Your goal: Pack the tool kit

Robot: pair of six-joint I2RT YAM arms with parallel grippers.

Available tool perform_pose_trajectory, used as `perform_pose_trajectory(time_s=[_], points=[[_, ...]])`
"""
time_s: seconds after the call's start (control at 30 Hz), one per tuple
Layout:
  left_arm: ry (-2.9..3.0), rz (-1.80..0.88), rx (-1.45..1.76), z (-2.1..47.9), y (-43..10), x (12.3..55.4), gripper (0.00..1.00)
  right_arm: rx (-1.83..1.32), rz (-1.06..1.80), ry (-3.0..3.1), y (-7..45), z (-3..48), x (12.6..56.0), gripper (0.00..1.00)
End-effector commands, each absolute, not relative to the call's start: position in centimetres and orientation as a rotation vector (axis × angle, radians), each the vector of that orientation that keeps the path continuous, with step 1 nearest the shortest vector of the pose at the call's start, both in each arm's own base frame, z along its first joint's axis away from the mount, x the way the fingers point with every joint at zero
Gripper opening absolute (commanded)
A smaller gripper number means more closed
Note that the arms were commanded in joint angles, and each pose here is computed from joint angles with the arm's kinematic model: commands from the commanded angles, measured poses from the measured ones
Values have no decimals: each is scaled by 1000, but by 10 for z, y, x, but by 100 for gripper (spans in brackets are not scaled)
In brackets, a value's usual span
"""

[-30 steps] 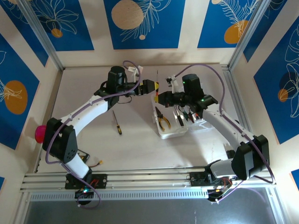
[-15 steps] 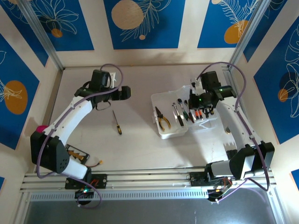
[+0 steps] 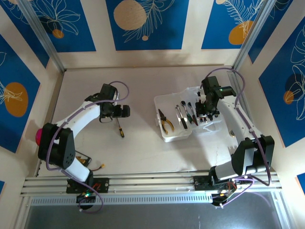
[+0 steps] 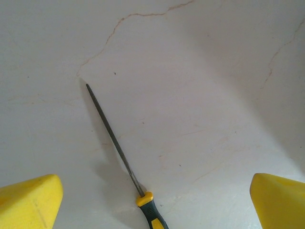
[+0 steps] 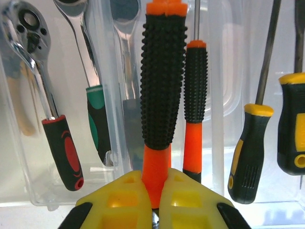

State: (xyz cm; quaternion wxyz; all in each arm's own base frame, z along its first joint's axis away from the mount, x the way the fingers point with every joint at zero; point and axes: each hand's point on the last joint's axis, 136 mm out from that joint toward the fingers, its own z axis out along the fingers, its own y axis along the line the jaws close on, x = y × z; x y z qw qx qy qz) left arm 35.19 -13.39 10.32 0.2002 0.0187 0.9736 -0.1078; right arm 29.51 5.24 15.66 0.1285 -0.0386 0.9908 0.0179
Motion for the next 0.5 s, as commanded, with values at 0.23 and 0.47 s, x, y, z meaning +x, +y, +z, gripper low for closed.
perform_pose_trajectory(time_s=[0.23, 0.47], points=[[2725, -299, 49, 96, -131, 355, 100, -184, 60, 2914, 62, 142, 293, 9], [2733, -306, 51, 92, -132, 355, 100, -198, 35, 2923, 63, 139, 293, 22]])
